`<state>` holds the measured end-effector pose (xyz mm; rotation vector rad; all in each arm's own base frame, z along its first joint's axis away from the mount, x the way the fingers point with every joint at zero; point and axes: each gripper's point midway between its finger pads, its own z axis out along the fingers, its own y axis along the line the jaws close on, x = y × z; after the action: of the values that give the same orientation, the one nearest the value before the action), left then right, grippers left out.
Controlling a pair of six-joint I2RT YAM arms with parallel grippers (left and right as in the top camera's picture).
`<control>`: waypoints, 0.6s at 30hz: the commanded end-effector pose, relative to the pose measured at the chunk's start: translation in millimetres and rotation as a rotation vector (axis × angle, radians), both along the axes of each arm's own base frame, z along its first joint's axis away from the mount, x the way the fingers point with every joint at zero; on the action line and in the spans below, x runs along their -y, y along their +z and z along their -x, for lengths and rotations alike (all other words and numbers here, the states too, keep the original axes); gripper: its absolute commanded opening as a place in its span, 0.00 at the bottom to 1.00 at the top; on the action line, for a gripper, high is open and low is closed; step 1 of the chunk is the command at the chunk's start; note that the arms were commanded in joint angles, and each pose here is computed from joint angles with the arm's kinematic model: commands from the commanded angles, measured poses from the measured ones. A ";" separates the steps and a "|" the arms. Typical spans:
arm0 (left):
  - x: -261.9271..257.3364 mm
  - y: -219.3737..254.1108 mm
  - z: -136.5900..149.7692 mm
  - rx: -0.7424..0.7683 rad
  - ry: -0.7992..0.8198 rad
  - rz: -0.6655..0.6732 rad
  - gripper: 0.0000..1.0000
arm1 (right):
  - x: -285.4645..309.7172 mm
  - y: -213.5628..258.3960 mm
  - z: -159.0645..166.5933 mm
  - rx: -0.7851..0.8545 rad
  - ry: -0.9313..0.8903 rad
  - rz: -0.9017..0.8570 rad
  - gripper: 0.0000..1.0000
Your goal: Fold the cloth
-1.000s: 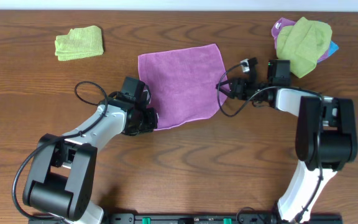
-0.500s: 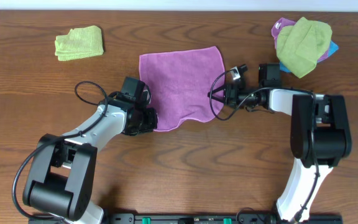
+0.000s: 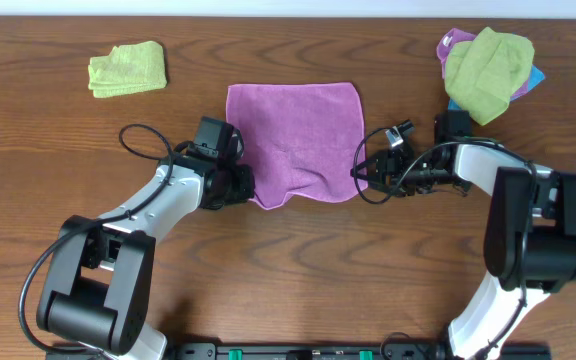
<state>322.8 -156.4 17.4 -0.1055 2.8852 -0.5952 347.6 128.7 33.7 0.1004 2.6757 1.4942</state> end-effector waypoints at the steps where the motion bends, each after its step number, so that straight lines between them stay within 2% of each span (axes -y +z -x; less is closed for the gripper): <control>1: -1.1 2.4 -8.2 0.022 -0.009 -0.011 0.06 | -7.9 24.7 -0.5 0.080 0.032 -0.073 0.64; 9: -3.8 1.6 -9.3 0.026 -0.003 -0.027 0.06 | -20.1 64.6 -4.6 0.096 0.043 -0.267 0.64; 18: -7.4 0.5 -10.5 0.033 0.000 -0.049 0.06 | -23.3 112.0 -16.0 0.116 0.045 -0.362 0.63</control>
<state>324.4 -152.8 16.3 -0.1100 2.8821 -0.5622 358.9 147.9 104.5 0.0335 2.4065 1.8462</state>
